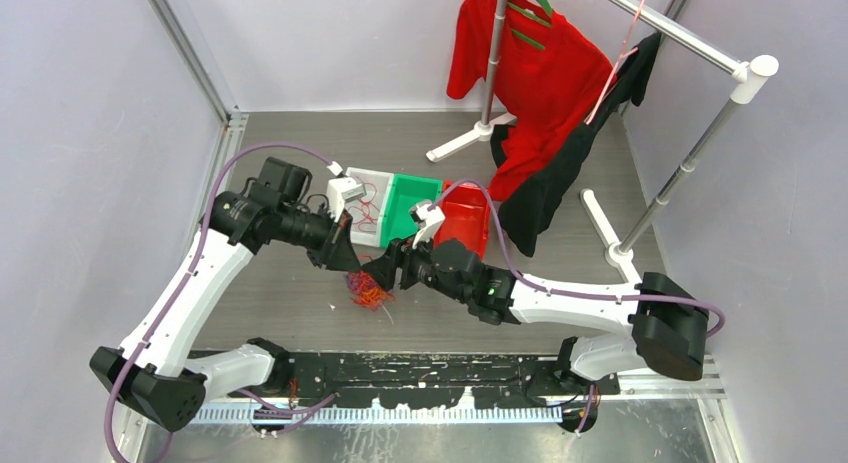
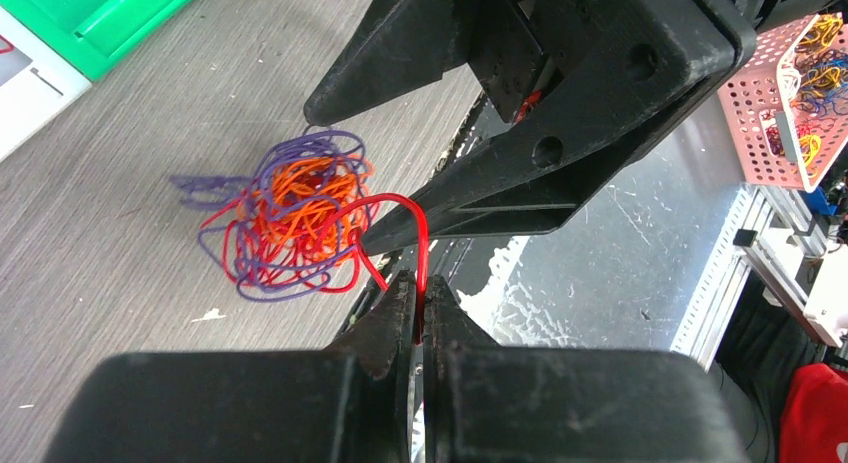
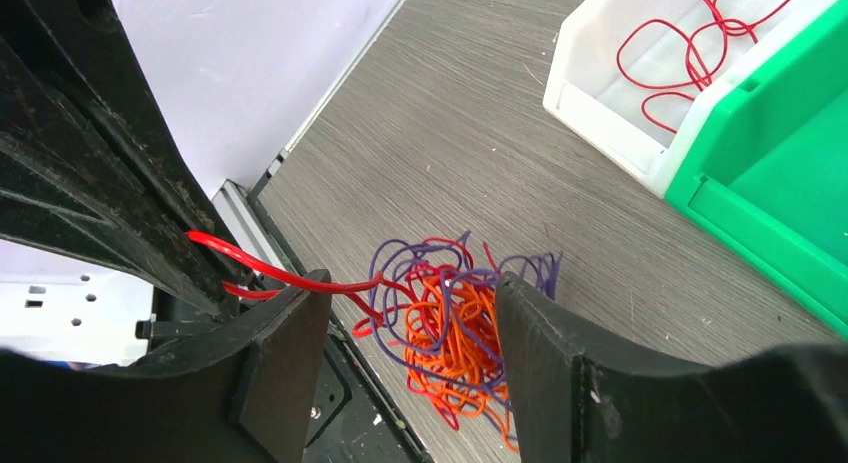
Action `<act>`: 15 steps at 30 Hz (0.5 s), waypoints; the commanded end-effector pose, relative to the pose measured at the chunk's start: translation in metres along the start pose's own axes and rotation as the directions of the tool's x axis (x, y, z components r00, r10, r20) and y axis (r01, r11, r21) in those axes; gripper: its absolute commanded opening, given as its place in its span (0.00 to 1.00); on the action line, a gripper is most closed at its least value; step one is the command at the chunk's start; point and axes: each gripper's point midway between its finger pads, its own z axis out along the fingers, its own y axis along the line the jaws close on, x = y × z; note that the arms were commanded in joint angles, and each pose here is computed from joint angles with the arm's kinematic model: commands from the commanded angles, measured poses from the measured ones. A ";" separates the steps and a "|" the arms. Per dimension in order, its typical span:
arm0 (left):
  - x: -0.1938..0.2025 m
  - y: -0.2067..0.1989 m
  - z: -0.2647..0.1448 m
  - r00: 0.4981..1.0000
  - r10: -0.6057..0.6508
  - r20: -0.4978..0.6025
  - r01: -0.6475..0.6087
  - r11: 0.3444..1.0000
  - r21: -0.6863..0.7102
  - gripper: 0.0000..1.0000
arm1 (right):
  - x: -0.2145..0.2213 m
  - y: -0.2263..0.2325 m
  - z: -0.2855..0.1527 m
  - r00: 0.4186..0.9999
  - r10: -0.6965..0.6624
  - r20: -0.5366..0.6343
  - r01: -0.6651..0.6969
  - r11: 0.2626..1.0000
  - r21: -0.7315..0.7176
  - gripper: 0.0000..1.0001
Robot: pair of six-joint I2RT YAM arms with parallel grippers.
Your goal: Untangle the cables
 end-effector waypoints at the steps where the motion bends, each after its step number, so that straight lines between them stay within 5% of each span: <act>1: -0.007 -0.016 -0.008 0.998 0.060 0.032 -0.061 0.997 0.046 0.00 | -0.035 0.026 0.000 0.995 0.025 0.096 -0.018 0.997 -0.074 0.66; 15: -0.033 -0.046 -0.020 0.988 0.121 0.099 -0.136 0.977 0.163 0.00 | -0.021 0.036 0.034 0.991 0.113 0.074 -0.103 0.987 -0.119 0.69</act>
